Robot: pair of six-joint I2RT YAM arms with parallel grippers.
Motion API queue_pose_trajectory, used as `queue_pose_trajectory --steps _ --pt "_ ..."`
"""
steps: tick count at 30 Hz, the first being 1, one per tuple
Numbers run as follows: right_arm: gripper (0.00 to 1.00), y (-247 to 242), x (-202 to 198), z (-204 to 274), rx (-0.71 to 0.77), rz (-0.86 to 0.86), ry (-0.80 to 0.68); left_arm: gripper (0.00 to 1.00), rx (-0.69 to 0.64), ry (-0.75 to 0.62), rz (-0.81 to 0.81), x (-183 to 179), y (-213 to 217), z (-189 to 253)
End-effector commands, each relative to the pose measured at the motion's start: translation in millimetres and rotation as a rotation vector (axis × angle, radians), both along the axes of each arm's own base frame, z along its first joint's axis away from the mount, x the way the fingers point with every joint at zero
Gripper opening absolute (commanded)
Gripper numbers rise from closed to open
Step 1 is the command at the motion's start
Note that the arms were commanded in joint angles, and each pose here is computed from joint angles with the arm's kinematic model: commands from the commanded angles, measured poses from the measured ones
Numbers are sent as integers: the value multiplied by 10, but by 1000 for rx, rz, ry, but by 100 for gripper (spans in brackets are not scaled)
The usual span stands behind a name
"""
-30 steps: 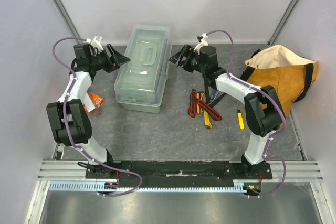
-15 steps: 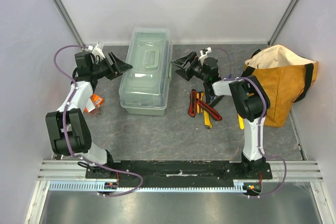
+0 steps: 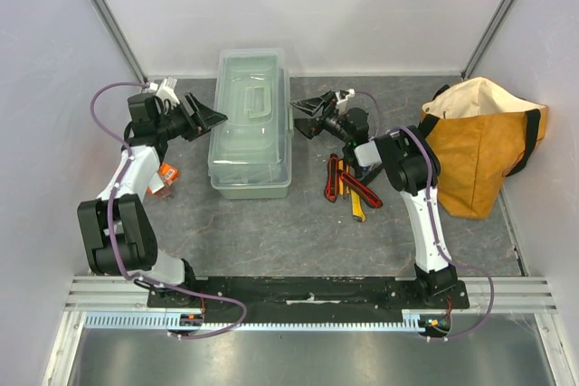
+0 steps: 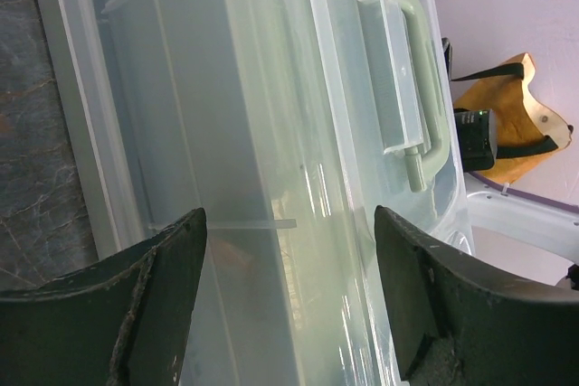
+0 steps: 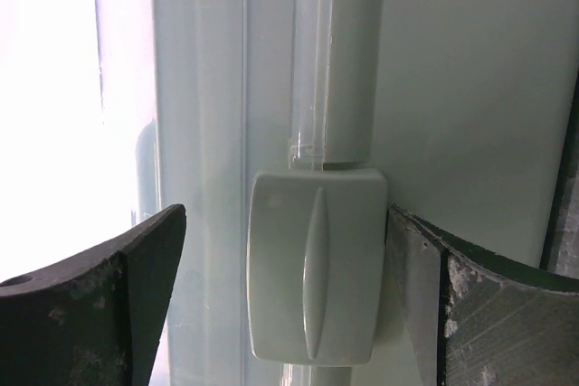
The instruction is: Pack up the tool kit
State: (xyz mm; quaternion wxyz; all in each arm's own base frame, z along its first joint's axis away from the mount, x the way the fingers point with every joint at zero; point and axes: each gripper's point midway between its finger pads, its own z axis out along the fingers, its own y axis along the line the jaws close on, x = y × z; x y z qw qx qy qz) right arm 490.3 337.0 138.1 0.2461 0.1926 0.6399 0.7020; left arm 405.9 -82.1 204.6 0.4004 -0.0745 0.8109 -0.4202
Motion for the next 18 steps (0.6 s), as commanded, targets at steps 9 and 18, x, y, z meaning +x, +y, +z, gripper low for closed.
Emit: queue_pose_trajectory --steps 9,18 --pt "98 595 -579 325 4 228 -137 78 -57 109 21 -197 -152 -151" --pt "98 635 -928 109 -140 218 -225 78 -59 146 14 -227 -188 -284"
